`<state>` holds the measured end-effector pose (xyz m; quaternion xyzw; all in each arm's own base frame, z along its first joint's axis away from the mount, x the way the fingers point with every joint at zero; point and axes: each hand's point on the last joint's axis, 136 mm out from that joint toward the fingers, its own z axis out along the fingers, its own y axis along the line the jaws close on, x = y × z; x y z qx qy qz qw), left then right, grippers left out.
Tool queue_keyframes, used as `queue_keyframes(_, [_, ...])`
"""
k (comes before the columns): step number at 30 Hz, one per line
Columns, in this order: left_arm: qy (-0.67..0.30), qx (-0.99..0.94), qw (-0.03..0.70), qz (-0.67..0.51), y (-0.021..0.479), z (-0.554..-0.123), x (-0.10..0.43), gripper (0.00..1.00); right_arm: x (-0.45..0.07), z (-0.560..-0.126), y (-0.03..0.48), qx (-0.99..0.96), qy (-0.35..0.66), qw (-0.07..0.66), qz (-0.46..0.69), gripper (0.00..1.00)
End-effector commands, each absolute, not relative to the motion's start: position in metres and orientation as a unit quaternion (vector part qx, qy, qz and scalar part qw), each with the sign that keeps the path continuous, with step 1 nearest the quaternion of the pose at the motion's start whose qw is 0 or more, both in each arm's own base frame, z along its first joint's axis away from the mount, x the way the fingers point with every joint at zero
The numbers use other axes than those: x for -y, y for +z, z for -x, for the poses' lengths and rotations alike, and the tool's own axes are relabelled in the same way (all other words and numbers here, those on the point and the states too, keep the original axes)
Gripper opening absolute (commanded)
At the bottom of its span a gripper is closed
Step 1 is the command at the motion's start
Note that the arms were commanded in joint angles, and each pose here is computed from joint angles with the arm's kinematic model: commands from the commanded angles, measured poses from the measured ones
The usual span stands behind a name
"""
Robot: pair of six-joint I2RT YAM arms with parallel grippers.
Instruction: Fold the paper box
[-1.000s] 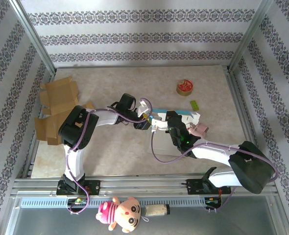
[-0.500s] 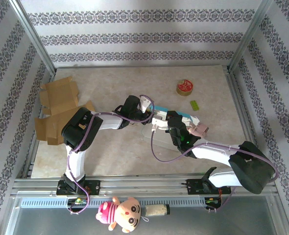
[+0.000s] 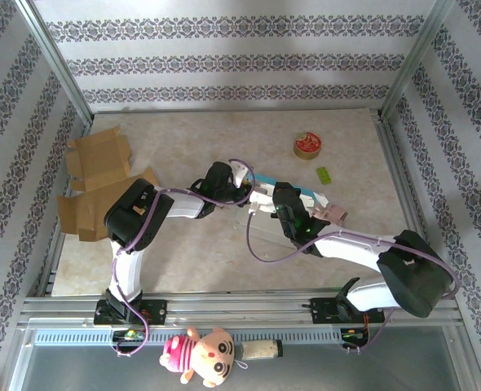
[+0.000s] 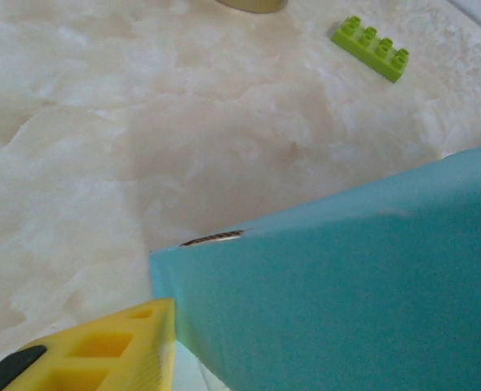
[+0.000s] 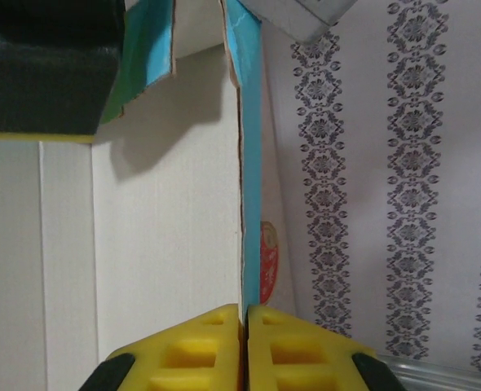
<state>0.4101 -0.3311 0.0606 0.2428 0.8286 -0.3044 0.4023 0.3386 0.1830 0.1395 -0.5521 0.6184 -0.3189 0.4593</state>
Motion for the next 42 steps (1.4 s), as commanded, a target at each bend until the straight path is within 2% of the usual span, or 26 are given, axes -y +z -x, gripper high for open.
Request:
queue_keyframes(1, [-0.365, -0.767, 0.439, -0.291, 0.092, -0.395, 0.366, 0.43, -0.193, -0.332, 0.115, -0.634, -0.276, 0.434, 0.578, 0.09])
queue_keyframes(8, [-0.329, -0.776, 0.47, -0.263, 0.095, -0.408, 0.355, 0.29, -0.196, -0.335, 0.115, -0.649, -0.264, 0.429, 0.57, 0.09])
queue_keyframes(11, [-0.315, -0.775, 0.483, -0.258, 0.099, -0.413, 0.351, 0.26, -0.197, -0.332, 0.113, -0.653, -0.254, 0.425, 0.573, 0.09])
queue_keyframes(13, [-0.318, -0.768, 0.487, -0.268, 0.103, -0.412, 0.353, 0.26, -0.196, -0.33, 0.111, -0.655, -0.25, 0.423, 0.573, 0.09])
queue_keyframes(17, [-0.317, -0.757, 0.499, -0.278, 0.112, -0.412, 0.354, 0.42, -0.194, -0.328, 0.11, -0.657, -0.249, 0.42, 0.575, 0.09])
queue_keyframes(20, [-0.302, -0.757, 0.509, -0.277, 0.115, -0.416, 0.352, 0.4, -0.194, -0.328, 0.111, -0.656, -0.249, 0.42, 0.575, 0.09])
queue_keyframes(24, [-0.29, -0.76, 0.511, -0.277, 0.117, -0.419, 0.349, 0.28, -0.193, -0.327, 0.112, -0.656, -0.249, 0.42, 0.576, 0.09])
queue_keyframes(27, [-0.293, -0.76, 0.507, -0.284, 0.116, -0.417, 0.351, 0.24, -0.194, -0.327, 0.111, -0.656, -0.248, 0.419, 0.577, 0.09])
queue_keyframes(35, [-0.296, -0.76, 0.512, -0.269, 0.124, -0.42, 0.351, 0.0, -0.197, -0.327, 0.111, -0.663, -0.237, 0.42, 0.573, 0.09])
queue_keyframes(36, [-0.297, -0.76, 0.513, -0.267, 0.125, -0.421, 0.351, 0.0, -0.197, -0.326, 0.111, -0.665, -0.235, 0.42, 0.571, 0.1])
queue_keyframes(38, [-0.295, -0.764, 0.508, -0.266, 0.122, -0.422, 0.351, 0.0, -0.197, -0.326, 0.111, -0.669, -0.23, 0.42, 0.568, 0.15])
queue_keyframes(39, [-0.289, -0.77, 0.504, -0.265, 0.12, -0.423, 0.35, 0.0, -0.198, -0.325, 0.113, -0.673, -0.225, 0.423, 0.563, 0.21])
queue_keyframes(42, [-0.259, -0.789, 0.489, -0.267, 0.11, -0.427, 0.344, 0.0, -0.203, -0.319, 0.126, -0.695, -0.185, 0.435, 0.542, 0.51])
